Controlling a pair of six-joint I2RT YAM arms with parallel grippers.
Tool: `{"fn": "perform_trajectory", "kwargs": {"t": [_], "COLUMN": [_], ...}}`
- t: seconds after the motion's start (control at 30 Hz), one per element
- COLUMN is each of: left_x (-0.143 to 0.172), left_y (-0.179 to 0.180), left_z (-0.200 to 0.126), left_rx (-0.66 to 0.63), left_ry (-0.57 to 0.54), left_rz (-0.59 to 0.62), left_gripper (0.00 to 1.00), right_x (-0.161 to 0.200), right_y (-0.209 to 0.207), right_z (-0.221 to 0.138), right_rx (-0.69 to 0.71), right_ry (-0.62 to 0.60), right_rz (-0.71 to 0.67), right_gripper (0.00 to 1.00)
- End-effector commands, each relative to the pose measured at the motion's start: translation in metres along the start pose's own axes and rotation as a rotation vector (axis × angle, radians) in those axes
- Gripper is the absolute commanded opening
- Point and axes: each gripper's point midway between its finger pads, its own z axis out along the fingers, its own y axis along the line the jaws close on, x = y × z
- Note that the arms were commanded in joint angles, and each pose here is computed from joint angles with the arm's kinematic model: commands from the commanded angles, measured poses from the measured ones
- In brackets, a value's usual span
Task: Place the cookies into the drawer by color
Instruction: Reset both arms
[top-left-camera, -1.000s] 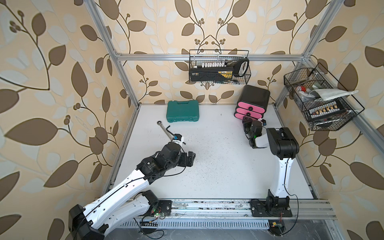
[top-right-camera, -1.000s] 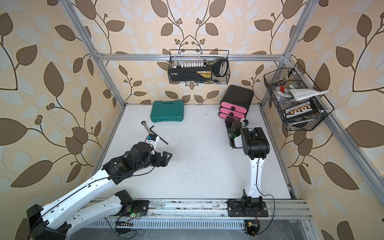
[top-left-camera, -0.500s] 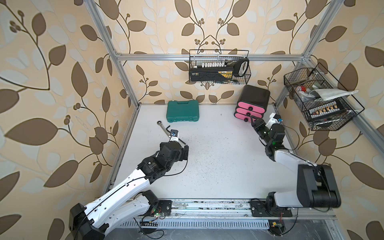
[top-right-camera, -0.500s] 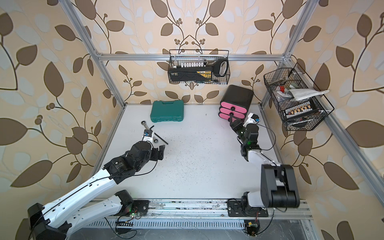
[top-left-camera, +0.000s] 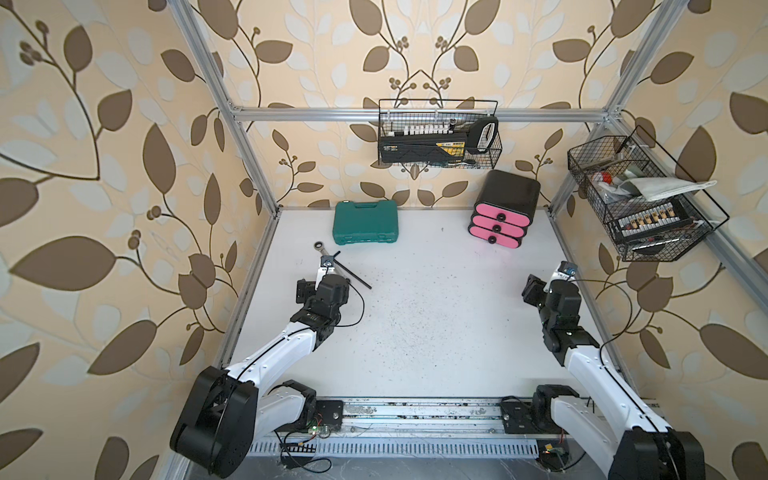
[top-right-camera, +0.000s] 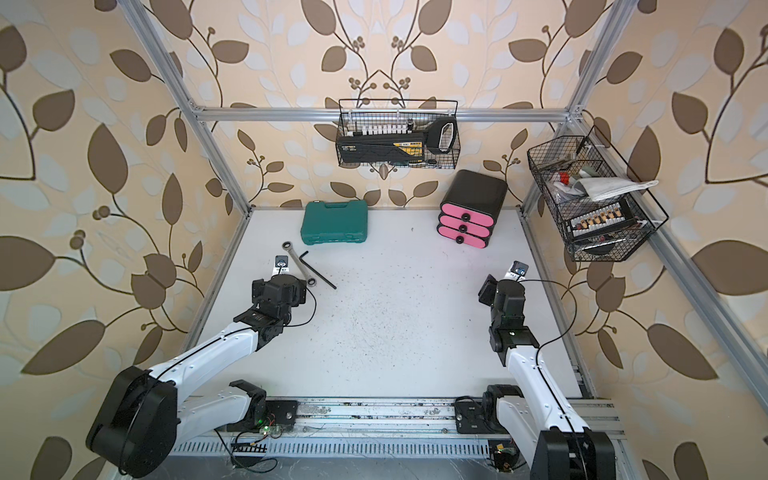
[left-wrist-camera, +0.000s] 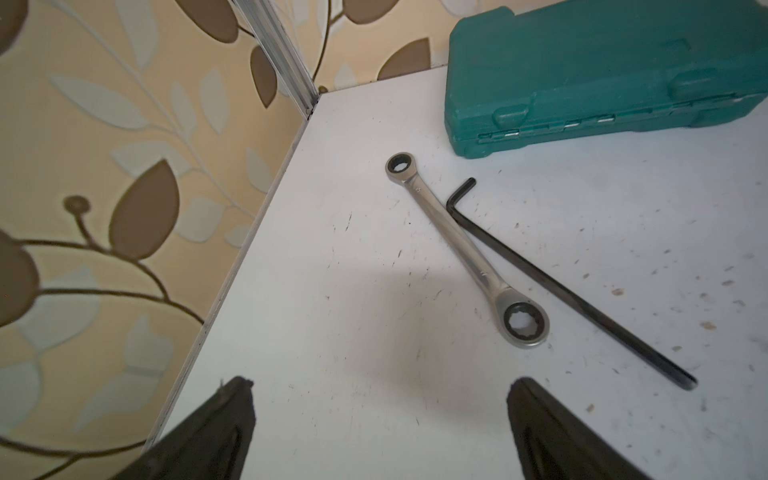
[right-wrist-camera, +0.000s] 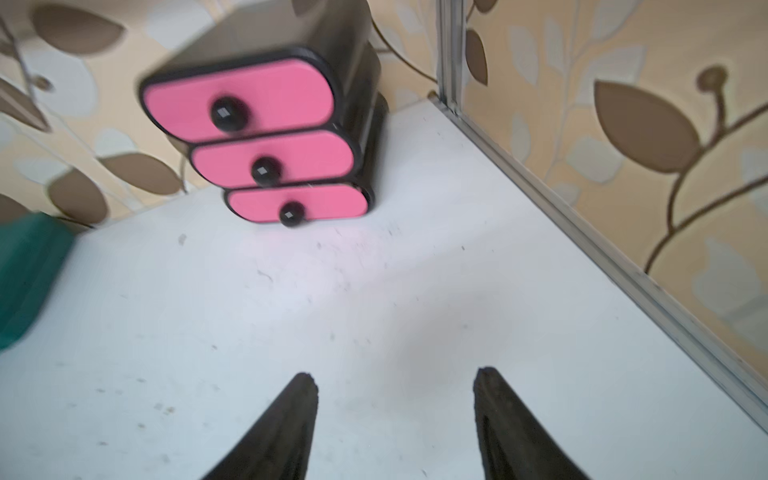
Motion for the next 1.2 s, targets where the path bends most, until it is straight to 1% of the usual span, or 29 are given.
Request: {"fn": "perform_trajectory", "kwargs": {"t": [0.0,0.07,0.1,0.13,0.17,0.2,0.27,0.3,0.33,0.37,0.4,0.43,0.5,0.53,0.57,0.63,0.67,0.73,0.8,0.83,0.87,0.93,0.97,1.0,1.03,1.17], "left_x": [-0.019,-0.012,-0.009,-0.005,-0.007,-0.008,-0.014,-0.014,-0.014,-0.013,-0.012,-0.012,-0.013,-0.003,0.000,0.008,0.009,0.010,0.015,0.017,0.011,0.016,0.015,0.016,0.015,0.014], "left_y": [0.000,0.001,0.003,0.006,0.008,0.008,0.002,0.002,0.000,-0.004,-0.006,-0.005,0.000,0.002,0.009,0.026,0.028,0.028,0.023,0.024,0.027,0.031,0.029,0.028,0.028,0.028], "left_z": [0.011,0.018,0.022,0.025,0.028,0.030,0.035,0.039,0.043,0.045,0.048,0.054,0.065,0.077,0.086,0.099,0.099,0.095,0.080,0.074,0.069,0.079,0.084,0.081,0.080,0.080], "left_rx": [0.029,0.065,0.079,0.095,0.105,0.122,0.189,0.193,0.198,0.218,0.222,0.212,0.226,0.235,0.239,0.248,0.275,0.291,0.331,0.326,0.324,0.288,0.293,0.298,0.296,0.299], "left_ry": [-0.111,-0.123,-0.128,-0.129,-0.141,-0.145,-0.168,-0.154,-0.141,-0.132,-0.138,-0.130,-0.093,-0.021,0.016,0.080,0.081,0.061,-0.023,-0.116,-0.171,-0.072,-0.069,-0.056,-0.070,-0.069], "left_rz": [-0.036,-0.065,-0.085,-0.105,-0.122,-0.127,-0.133,-0.124,-0.112,-0.092,-0.081,-0.083,-0.112,-0.137,-0.175,-0.282,-0.314,-0.320,-0.315,-0.318,-0.330,-0.347,-0.329,-0.328,-0.331,-0.326], "left_gripper": [0.98,0.98,0.98,0.99,0.98,0.98,0.98,0.98,0.98,0.98,0.98,0.98,0.98,0.98,0.98,0.98,0.98,0.98,0.98,0.98,0.98,0.98,0.98,0.98,0.98,0.98], "right_x": [-0.015,-0.012,-0.010,-0.012,-0.008,-0.007,0.012,0.006,0.005,0.015,0.016,0.011,0.017,0.013,0.011,0.013,0.013,0.012,0.014,0.013,0.013,0.014,0.013,0.013,0.014,0.014], "right_y": [0.002,0.015,0.023,0.029,0.037,0.038,0.042,0.048,0.055,0.059,0.063,0.067,0.060,0.058,0.057,0.053,0.058,0.064,0.064,0.065,0.065,0.065,0.065,0.065,0.064,0.065], "right_z": [0.013,0.023,0.028,0.034,0.037,0.039,0.046,0.046,0.045,0.050,0.056,0.060,0.060,0.061,0.060,0.059,0.059,0.060,0.060,0.060,0.060,0.060,0.060,0.060,0.060,0.060], "right_rx": [0.006,-0.066,-0.091,-0.100,-0.117,-0.119,-0.157,-0.167,-0.183,-0.197,-0.217,-0.229,-0.197,-0.190,-0.182,-0.159,-0.165,-0.173,-0.172,-0.175,-0.174,-0.175,-0.175,-0.175,-0.174,-0.175], "right_ry": [-0.116,-0.171,-0.179,-0.175,-0.135,-0.164,-0.204,-0.268,-0.251,-0.144,-0.126,-0.162,-0.093,-0.132,-0.157,-0.121,-0.131,-0.140,-0.126,-0.139,-0.141,-0.134,-0.139,-0.139,-0.136,-0.136], "right_rz": [-0.038,-0.029,-0.061,-0.095,-0.136,-0.145,-0.153,-0.173,-0.195,-0.216,-0.225,-0.229,-0.220,-0.206,-0.206,-0.199,-0.215,-0.249,-0.243,-0.245,-0.246,-0.245,-0.245,-0.245,-0.246,-0.246], "right_gripper": [0.64,0.68,0.69,0.70,0.70,0.73,0.85,0.91,0.96,0.99,0.99,0.99,0.99,0.99,0.99,0.99,0.99,0.99,0.99,0.99,0.99,0.99,0.99,0.99,0.99,0.99]}}
